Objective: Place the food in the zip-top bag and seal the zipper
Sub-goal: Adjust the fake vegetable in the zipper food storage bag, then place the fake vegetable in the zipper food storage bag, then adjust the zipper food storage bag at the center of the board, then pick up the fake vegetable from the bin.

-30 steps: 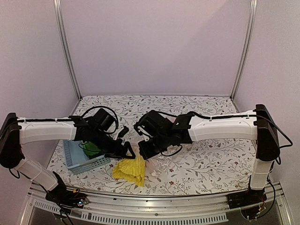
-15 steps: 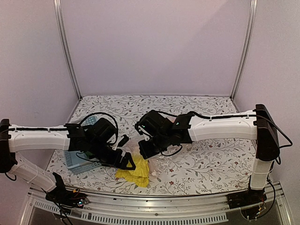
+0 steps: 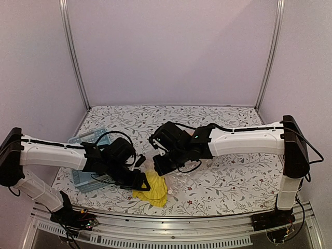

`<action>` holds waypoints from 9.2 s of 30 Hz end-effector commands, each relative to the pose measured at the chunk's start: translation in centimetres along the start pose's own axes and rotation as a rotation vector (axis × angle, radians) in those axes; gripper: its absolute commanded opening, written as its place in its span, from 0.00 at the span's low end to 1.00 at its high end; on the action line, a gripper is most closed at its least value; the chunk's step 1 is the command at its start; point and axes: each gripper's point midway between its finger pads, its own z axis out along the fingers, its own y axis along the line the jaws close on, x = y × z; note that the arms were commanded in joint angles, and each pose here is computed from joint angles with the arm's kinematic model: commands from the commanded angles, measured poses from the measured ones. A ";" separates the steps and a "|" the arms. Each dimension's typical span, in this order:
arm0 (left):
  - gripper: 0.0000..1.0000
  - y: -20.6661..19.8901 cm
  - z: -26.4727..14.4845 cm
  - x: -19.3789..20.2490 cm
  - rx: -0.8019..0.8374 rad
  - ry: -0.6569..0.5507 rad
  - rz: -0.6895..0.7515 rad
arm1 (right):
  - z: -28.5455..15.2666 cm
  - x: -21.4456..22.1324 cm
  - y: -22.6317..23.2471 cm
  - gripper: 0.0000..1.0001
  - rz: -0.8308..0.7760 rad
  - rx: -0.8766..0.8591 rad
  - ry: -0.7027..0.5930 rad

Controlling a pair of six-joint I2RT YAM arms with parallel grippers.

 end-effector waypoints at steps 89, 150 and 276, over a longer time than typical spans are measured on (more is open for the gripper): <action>0.75 -9.0 -19.7 -11.1 0.176 -0.694 0.202 | -16.3 -10.2 0.7 0.00 0.250 -0.255 -0.466; 0.35 -4.7 -9.9 -13.3 0.363 -0.556 -0.171 | -17.8 -10.9 -0.8 0.00 0.266 -0.224 -0.518; 0.75 18.8 -18.2 -8.1 -0.384 -0.738 -0.677 | -21.5 -12.5 -3.4 0.00 0.196 -0.061 -0.588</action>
